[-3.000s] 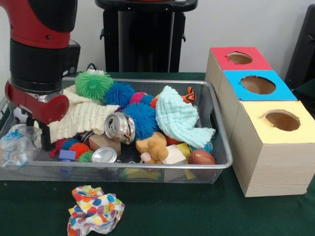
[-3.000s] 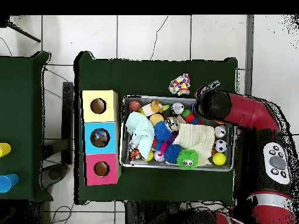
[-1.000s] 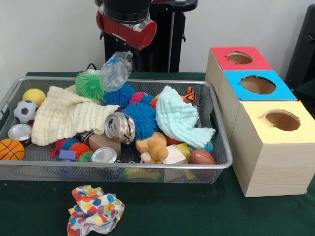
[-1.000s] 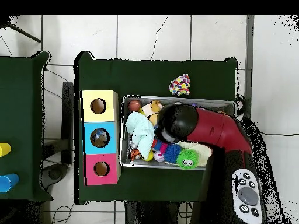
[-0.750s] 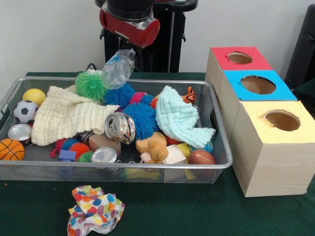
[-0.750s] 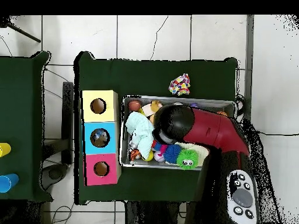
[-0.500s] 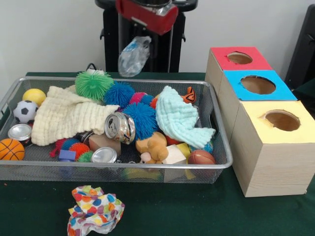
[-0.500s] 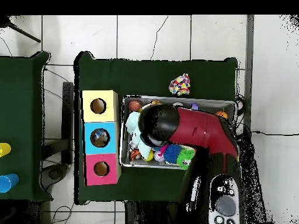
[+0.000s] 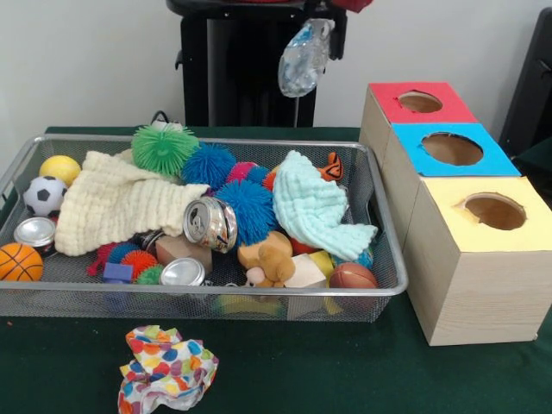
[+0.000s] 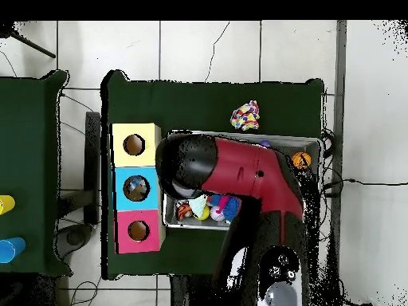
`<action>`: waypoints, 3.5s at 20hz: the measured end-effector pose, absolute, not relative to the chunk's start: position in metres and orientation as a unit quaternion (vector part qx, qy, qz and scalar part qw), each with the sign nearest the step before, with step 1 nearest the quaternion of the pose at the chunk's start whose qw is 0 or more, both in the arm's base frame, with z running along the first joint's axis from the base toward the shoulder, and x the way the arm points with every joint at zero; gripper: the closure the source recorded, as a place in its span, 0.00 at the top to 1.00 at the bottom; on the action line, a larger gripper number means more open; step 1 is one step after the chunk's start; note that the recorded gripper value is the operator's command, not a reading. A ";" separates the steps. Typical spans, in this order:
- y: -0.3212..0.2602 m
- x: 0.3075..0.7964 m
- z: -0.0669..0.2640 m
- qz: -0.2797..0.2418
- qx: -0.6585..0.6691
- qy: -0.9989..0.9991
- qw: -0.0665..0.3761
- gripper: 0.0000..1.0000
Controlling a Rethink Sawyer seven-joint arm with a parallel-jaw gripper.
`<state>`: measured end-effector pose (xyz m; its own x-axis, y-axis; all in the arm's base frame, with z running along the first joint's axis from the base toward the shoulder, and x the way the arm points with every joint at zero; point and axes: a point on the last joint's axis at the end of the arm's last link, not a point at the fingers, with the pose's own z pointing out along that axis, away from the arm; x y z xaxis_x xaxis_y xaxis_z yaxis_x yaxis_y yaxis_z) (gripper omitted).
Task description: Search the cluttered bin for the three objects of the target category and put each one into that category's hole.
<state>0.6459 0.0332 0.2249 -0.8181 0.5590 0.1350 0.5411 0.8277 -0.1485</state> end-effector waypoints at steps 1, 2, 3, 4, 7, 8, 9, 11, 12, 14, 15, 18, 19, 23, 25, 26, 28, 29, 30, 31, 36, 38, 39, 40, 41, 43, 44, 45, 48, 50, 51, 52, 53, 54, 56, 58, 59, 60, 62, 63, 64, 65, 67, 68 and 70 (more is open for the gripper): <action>0.035 0.650 0.226 0.048 -0.291 -0.952 0.084 0.00; 0.037 0.655 0.227 0.043 -0.292 -0.952 0.082 0.00; 0.041 0.663 0.229 0.036 -0.295 -0.952 0.078 0.00; 0.043 0.666 0.229 0.034 -0.295 -0.952 0.076 0.00; 0.053 0.673 0.228 0.027 -0.294 -0.953 0.075 0.00; 0.057 0.675 0.227 0.024 -0.293 -0.953 0.075 0.00; 0.065 0.678 0.225 0.021 -0.293 -0.953 0.075 0.00; 0.079 0.680 0.220 0.017 -0.291 -0.953 0.079 0.00; 0.083 0.680 0.218 0.016 -0.291 -0.953 0.081 0.00; 0.101 0.678 0.212 0.013 -0.289 -0.953 0.088 0.00; 0.106 0.677 0.210 0.013 -0.288 -0.953 0.089 0.00; 0.128 0.672 0.203 0.016 -0.291 -0.952 0.096 0.00; 0.140 0.668 0.200 0.019 -0.295 -0.950 0.098 0.00; 0.162 0.661 0.194 0.024 -0.310 -0.945 0.101 0.00; 0.168 0.659 0.192 0.025 -0.316 -0.943 0.100 0.00; 0.171 0.657 0.191 0.025 -0.321 -0.941 0.100 0.00; 0.174 0.655 0.188 0.026 -0.331 -0.938 0.097 0.00; 0.175 0.654 0.186 0.026 -0.335 -0.937 0.095 0.00; 0.175 0.652 0.182 0.026 -0.342 -0.935 0.092 0.00; 0.175 0.651 0.179 0.026 -0.345 -0.934 0.090 0.00; 0.173 0.643 0.161 0.027 -0.352 -0.931 0.088 0.00; 0.171 0.639 0.150 0.029 -0.356 -0.930 0.088 0.00; 0.171 0.637 0.146 0.029 -0.356 -0.930 0.089 0.00; 0.170 0.635 0.142 0.030 -0.357 -0.929 0.089 0.00; 0.170 0.633 0.138 0.031 -0.358 -0.929 0.090 0.00; 0.169 0.631 0.133 0.032 -0.359 -0.929 0.091 0.00; 0.169 0.630 0.129 0.033 -0.359 -0.928 0.092 0.00; 0.169 0.627 0.124 0.035 -0.360 -0.928 0.094 0.00; 0.171 0.619 0.113 0.037 -0.361 -0.926 0.103 0.00; 0.174 0.615 0.107 0.038 -0.361 -0.926 0.107 0.00; 0.176 0.614 0.105 0.038 -0.360 -0.926 0.108 0.00; 0.178 0.614 0.104 0.038 -0.360 -0.926 0.108 0.00; 0.181 0.613 0.102 0.038 -0.359 -0.926 0.108 0.00; 0.183 0.612 0.101 0.037 -0.358 -0.927 0.108 0.00; 0.190 0.611 0.100 0.036 -0.356 -0.927 0.109 0.00; 0.192 0.611 0.100 0.036 -0.356 -0.927 0.109 0.00; 0.194 0.611 0.100 0.035 -0.356 -0.928 0.109 0.00; 0.195 0.610 0.101 0.036 -0.355 -0.928 0.108 0.00; 0.197 0.609 0.102 0.038 -0.355 -0.928 0.106 0.00; 0.199 0.608 0.103 0.039 -0.355 -0.928 0.105 0.00; 0.200 0.608 0.103 0.040 -0.355 -0.928 0.104 0.00; 0.202 0.607 0.104 0.040 -0.354 -0.929 0.104 0.00; 0.207 0.605 0.105 0.041 -0.353 -0.929 0.103 0.00; 0.208 0.605 0.105 0.041 -0.352 -0.929 0.102 0.00; 0.210 0.605 0.105 0.041 -0.353 -0.929 0.102 0.00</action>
<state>0.6045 0.2097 0.1052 -0.7301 0.6643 0.1605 0.6473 0.7475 -0.1491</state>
